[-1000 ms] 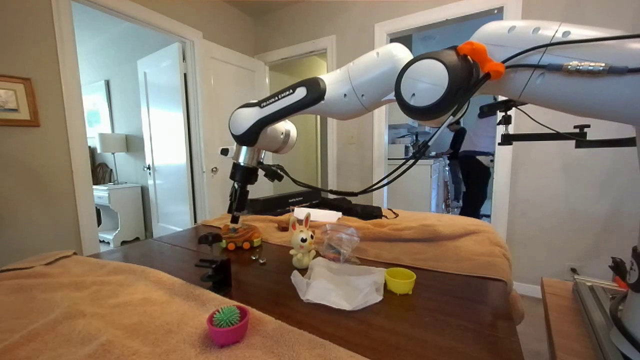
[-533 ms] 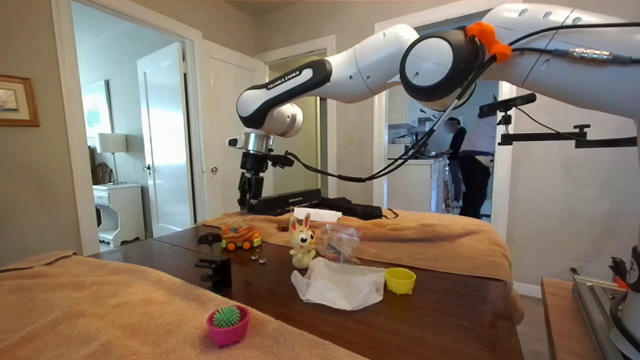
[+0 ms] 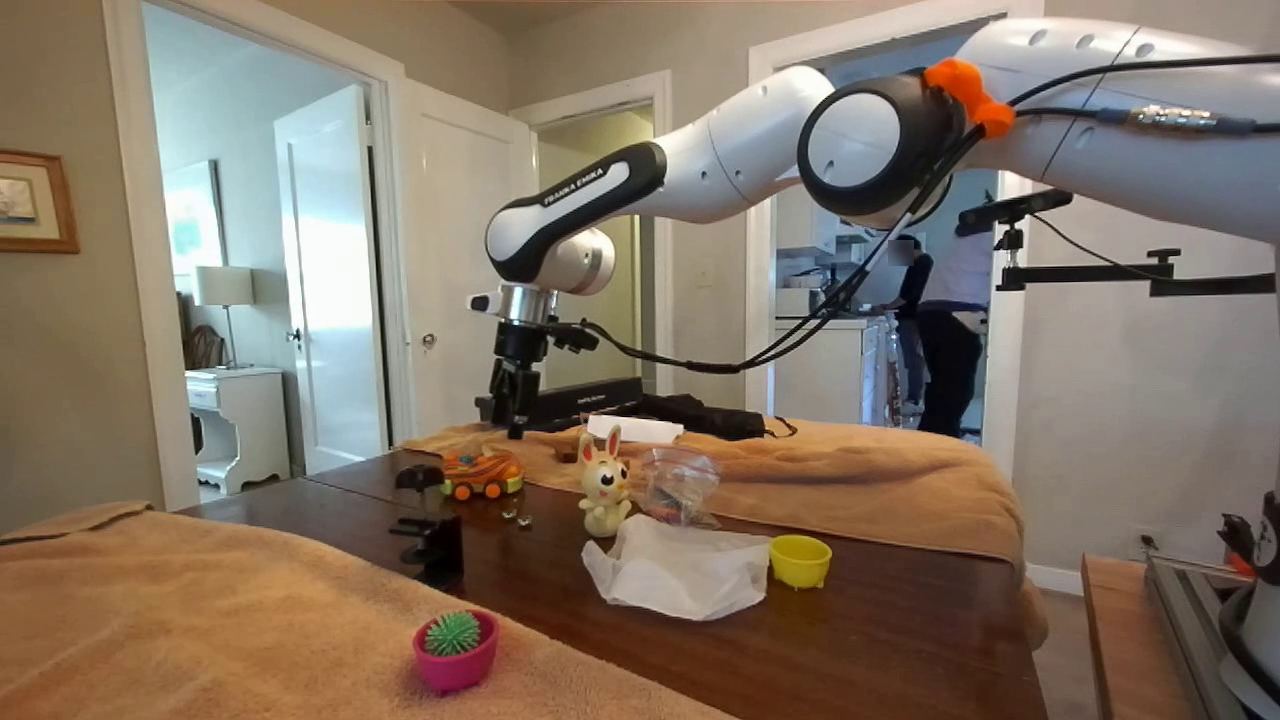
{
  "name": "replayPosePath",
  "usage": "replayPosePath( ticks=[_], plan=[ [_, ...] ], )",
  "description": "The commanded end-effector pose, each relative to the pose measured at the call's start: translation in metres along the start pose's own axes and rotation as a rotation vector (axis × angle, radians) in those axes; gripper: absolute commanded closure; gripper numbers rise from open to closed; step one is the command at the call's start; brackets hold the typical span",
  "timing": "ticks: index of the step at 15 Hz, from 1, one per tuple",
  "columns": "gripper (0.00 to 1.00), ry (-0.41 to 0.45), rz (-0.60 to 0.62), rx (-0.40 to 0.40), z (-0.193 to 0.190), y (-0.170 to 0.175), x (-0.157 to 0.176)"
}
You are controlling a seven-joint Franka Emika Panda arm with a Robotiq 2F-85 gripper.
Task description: Move the toy car to the left then forward
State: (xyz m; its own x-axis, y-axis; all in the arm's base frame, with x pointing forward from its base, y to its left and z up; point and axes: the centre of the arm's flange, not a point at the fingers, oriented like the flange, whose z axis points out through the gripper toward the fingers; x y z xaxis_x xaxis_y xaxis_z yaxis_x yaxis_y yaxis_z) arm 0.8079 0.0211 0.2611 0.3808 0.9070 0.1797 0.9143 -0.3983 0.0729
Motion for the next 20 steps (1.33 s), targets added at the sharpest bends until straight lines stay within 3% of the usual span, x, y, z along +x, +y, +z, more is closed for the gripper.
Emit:
replayPosePath(
  ticks=[1, 8, 20],
  plan=[
    [0.0, 0.013, -0.017, -0.051, 0.009, -0.008, 0.007],
    [0.0, 0.061, 0.071, -0.159, 0.031, -0.011, 0.026],
    [0.0, -0.01, 0.261, -0.174, 0.037, -0.018, 0.028]
  ],
)
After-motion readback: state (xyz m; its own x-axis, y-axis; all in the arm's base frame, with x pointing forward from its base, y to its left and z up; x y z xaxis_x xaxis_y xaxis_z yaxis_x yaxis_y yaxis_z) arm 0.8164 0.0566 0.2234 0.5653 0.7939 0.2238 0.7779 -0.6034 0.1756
